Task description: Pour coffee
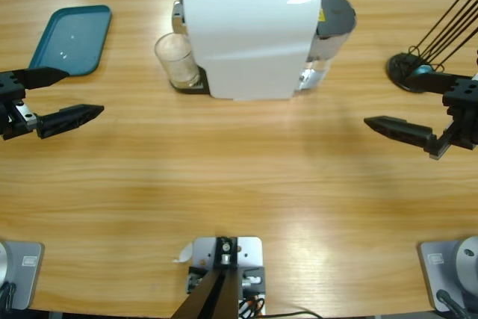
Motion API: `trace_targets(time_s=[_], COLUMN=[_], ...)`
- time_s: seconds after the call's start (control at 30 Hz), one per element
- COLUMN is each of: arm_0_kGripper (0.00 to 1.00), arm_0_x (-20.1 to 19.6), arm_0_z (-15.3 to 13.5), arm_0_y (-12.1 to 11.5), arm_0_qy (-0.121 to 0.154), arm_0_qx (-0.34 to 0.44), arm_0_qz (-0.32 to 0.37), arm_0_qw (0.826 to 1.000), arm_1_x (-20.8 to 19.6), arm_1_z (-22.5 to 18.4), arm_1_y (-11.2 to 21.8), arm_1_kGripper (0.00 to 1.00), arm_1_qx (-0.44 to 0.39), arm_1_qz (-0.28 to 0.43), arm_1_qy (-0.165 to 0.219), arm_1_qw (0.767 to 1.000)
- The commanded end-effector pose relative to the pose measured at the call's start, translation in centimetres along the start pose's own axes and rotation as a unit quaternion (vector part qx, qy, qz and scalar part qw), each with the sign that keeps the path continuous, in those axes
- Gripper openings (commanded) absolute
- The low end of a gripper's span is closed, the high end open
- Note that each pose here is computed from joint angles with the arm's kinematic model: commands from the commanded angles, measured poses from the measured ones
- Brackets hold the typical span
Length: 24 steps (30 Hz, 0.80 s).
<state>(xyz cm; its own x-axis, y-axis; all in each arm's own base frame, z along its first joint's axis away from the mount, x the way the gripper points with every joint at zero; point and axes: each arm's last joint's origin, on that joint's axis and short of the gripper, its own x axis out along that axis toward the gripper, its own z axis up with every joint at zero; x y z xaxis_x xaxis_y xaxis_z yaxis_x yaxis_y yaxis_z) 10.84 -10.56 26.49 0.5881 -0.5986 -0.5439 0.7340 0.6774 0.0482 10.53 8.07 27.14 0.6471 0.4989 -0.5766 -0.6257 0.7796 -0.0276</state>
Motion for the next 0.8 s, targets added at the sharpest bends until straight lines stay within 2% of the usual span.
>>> trace_targets(time_s=[0.03, 0.8], arm_0_kGripper=[0.936, 0.936], arm_0_x=[0.77, 0.90], arm_0_z=[-1.14, -1.12], arm_0_y=[-0.33, -0.40], arm_0_qy=[0.026, 0.027], arm_0_qx=[0.005, 0.006], arm_0_qz=[-0.016, -0.024], arm_0_qw=[1.000, 0.999], arm_1_x=[0.02, 0.13], arm_1_z=[-0.98, -1.05], arm_1_y=[0.18, 0.19], arm_1_kGripper=[1.000, 1.000], arm_1_qx=[-0.003, -0.004], arm_1_qz=[0.008, 0.009], arm_1_qy=[0.007, 0.011], arm_1_qw=[1.000, 1.000])
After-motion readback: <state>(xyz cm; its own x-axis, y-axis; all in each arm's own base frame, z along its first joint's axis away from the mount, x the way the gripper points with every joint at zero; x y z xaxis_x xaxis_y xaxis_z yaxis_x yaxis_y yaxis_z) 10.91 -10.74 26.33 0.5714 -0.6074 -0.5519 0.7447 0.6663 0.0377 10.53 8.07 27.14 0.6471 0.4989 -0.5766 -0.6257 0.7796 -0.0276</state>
